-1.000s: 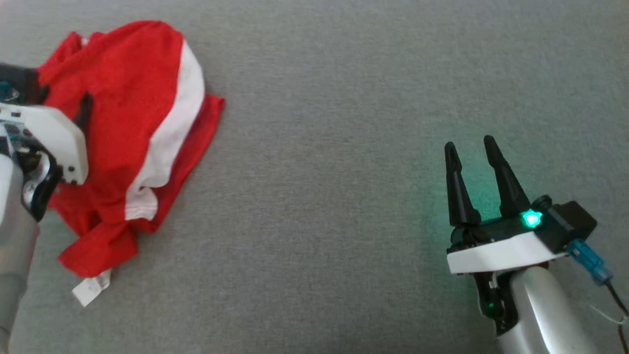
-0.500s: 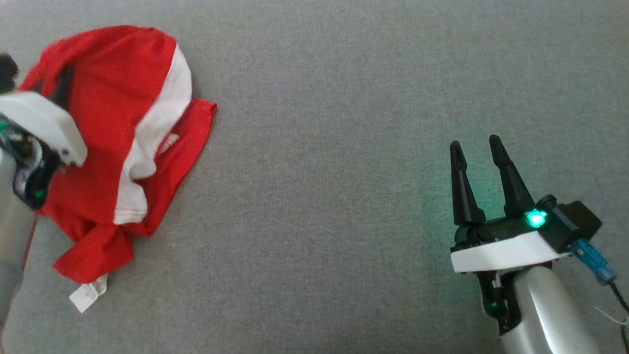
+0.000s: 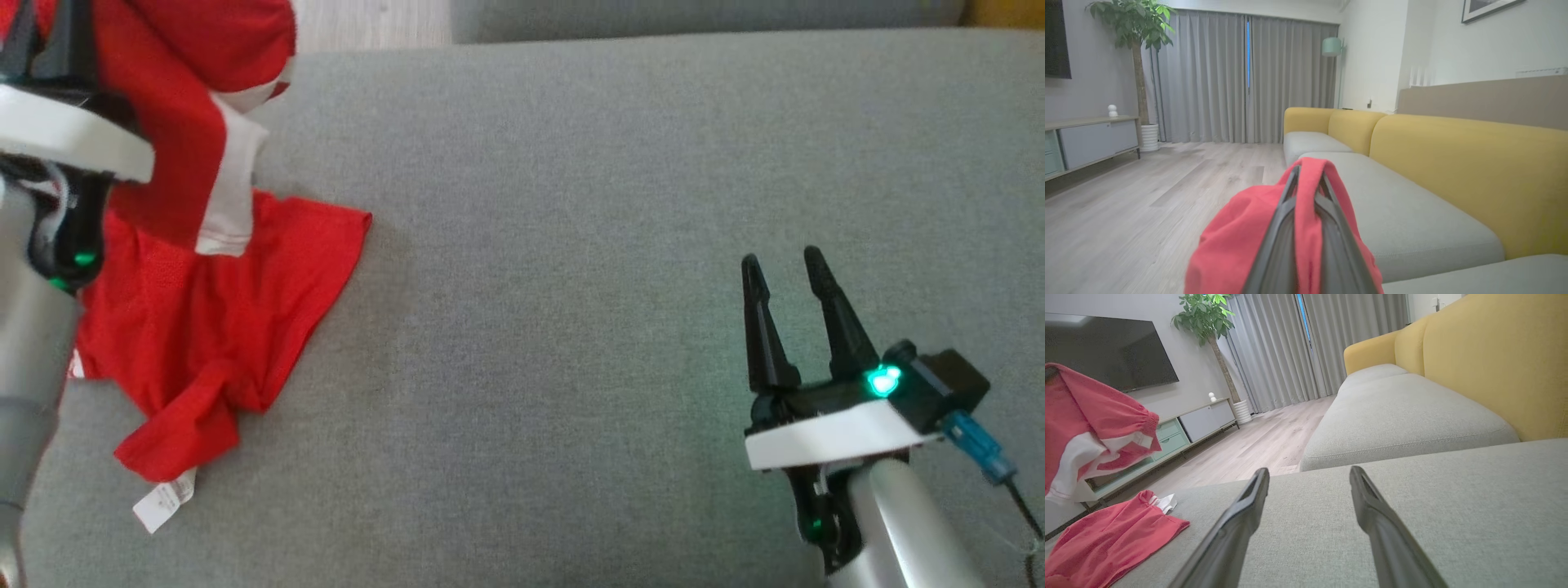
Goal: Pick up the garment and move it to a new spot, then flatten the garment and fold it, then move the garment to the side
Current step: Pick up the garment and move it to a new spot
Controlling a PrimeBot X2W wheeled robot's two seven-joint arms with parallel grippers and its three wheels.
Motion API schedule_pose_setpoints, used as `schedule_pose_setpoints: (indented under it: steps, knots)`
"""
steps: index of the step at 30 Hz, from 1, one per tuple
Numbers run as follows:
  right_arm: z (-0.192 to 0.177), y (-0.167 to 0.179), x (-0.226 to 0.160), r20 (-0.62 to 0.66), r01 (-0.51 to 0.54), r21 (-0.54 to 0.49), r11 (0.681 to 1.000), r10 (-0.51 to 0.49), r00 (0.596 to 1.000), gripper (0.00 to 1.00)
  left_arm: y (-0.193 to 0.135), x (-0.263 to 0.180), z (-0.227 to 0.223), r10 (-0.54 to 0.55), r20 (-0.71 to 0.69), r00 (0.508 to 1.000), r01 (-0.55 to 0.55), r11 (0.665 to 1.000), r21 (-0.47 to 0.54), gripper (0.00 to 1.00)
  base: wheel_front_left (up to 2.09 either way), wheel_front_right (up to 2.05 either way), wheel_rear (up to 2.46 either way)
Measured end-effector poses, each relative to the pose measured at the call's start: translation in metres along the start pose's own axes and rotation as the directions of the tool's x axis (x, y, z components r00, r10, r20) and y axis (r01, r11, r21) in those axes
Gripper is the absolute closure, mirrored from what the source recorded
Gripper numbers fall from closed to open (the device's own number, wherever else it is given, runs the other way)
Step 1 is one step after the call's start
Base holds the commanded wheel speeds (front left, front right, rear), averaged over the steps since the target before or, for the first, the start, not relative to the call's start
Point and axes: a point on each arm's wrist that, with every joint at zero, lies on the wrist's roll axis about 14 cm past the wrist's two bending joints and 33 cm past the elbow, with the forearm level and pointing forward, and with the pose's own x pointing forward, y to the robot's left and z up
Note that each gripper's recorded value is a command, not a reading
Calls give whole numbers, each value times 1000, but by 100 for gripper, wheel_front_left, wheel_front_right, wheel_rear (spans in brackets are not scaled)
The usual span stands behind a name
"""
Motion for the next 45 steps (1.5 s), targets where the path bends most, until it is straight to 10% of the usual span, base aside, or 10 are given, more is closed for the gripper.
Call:
schedule_pose_setpoints:
  steps: [11, 26, 27, 28, 30, 36, 45]
  knots:
    - [8, -3, -17, 14, 26, 5, 1000, -26, 1000, 0, -95, 2, 18, -210, 54, 976, 213, 976, -43, 100, 0, 0, 0]
    - [48, -58, -49, 123, 207, 18, 978, -208, 970, 0, -301, 3, -35, -605, -4, 796, 587, 773, -242, 100, 0, 0, 0]
    - [50, -62, -52, 128, 223, 16, 975, -223, 966, 0, -310, 3, -40, -618, -14, 786, 596, 763, -250, 38, 0, 0, 0]
    - [50, -66, -55, 128, 237, 15, 971, -237, 963, 0, -319, 3, -47, -629, -27, 777, 602, 754, -262, 0, 0, 0, 0]
    - [51, -73, -61, 129, 263, 19, 965, -263, 956, 0, -330, 3, -61, -640, -54, 767, 604, 747, -277, 0, 0, 0, 0]
    - [51, -81, -61, 130, 284, 17, 959, -284, 950, 0, -309, 12, -81, -580, -52, 813, 547, 792, -273, 0, 0, 0, 0]
    - [46, -61, -41, 123, 208, -17, 978, -204, 971, 0, -184, -9, -97, -298, -78, 951, 279, 942, -188, 0, 0, 0, 0]
